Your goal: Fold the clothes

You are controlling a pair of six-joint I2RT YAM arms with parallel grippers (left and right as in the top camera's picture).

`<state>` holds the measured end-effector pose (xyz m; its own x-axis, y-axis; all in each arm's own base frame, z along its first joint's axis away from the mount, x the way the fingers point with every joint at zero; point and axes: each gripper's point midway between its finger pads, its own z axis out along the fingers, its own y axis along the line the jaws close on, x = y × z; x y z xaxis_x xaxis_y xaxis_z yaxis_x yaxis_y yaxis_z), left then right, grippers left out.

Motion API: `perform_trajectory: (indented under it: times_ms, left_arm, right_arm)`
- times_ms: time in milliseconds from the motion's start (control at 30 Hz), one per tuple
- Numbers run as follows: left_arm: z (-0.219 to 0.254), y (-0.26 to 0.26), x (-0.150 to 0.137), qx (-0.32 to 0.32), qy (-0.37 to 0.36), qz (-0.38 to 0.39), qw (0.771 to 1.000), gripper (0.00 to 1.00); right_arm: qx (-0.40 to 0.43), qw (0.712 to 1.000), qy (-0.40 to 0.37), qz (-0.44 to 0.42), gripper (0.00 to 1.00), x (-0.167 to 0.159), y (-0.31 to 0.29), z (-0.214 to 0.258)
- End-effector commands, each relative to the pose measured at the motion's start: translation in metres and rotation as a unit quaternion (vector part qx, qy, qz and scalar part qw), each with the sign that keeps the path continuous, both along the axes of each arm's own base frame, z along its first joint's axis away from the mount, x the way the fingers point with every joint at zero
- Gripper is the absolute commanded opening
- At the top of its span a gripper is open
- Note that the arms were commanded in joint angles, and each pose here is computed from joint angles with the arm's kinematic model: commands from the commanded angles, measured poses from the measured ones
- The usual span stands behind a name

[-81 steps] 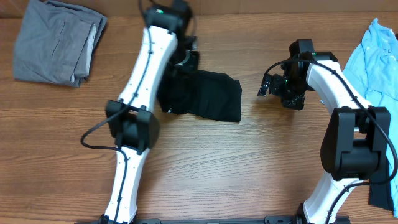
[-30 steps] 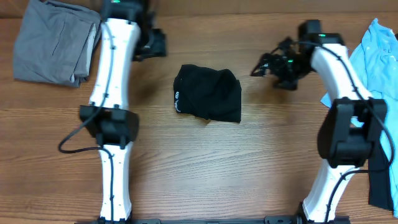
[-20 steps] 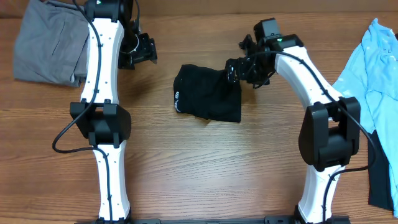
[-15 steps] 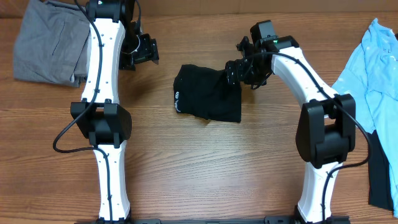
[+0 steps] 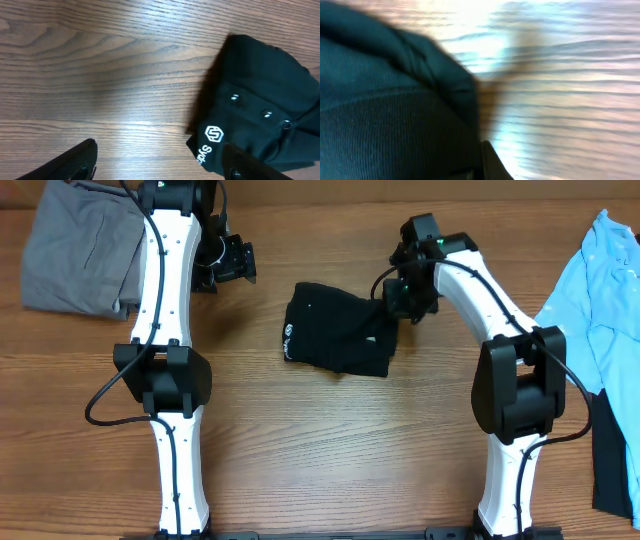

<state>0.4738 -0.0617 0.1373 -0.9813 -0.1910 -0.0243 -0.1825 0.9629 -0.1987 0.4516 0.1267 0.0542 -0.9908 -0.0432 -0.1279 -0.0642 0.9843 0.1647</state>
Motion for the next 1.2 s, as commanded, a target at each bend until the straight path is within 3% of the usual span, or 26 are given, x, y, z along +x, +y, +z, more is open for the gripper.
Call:
perform_trajectory:
  times_ms: [0,67,133,267,333,433,533,600,667,1067,1167]
  left_arm:
    - [0.01,-0.006,-0.002,-0.006,-0.011,-0.013,1.0,0.82]
    - [0.01,-0.006,-0.002,-0.006,-0.011,-0.013,1.0,0.82]
    - [0.01,-0.007,-0.002,-0.006,-0.011,-0.014,1.0,0.82]
    - [0.01,-0.007,-0.002,-0.006,-0.011,-0.014,1.0,0.83]
    - [0.01,-0.007,-0.002,-0.006,-0.011,-0.014,1.0,0.83]
    - [0.01,-0.007,-0.002,-0.006,-0.011,-0.014,1.0,0.83]
    - [0.01,-0.007,-0.002,-0.006,-0.011,-0.014,1.0,0.84]
    - [0.01,-0.007,-0.002,-0.006,-0.011,-0.014,1.0,0.84]
    - [0.01,-0.007,-0.002,-0.006,-0.011,-0.014,1.0,0.84]
    - [0.01,-0.007,-0.002,-0.005,-0.013,-0.024,1.0,0.84]
    - [0.01,-0.007,-0.002,-0.005,-0.013,-0.025,1.0,0.84]
  right_arm:
    - [-0.073,0.996,-0.032,-0.026,0.13,0.015,-0.035,0.014]
    - [-0.084,0.996,-0.02,-0.03,0.15,0.011,-0.043,0.01]
    - [-0.086,0.996,-0.005,-0.036,0.29,0.006,-0.048,0.006]
    - [-0.109,0.99,0.005,-0.087,0.37,0.001,-0.063,0.012]
    - [-0.122,0.985,0.007,-0.121,0.47,-0.003,-0.072,0.024]
    - [-0.094,0.987,0.013,-0.131,0.48,-0.009,-0.066,0.049]
    - [0.005,0.999,0.021,-0.029,0.52,-0.019,-0.026,0.07]
    - [0.07,0.996,0.036,0.032,0.67,-0.032,0.002,0.076]
    - [0.088,0.993,0.055,0.048,0.74,-0.041,0.014,0.069]
    - [0.079,0.984,0.157,-0.023,0.77,-0.087,0.022,-0.004]
    - [0.074,0.983,0.168,-0.029,0.7,-0.093,0.019,-0.009]
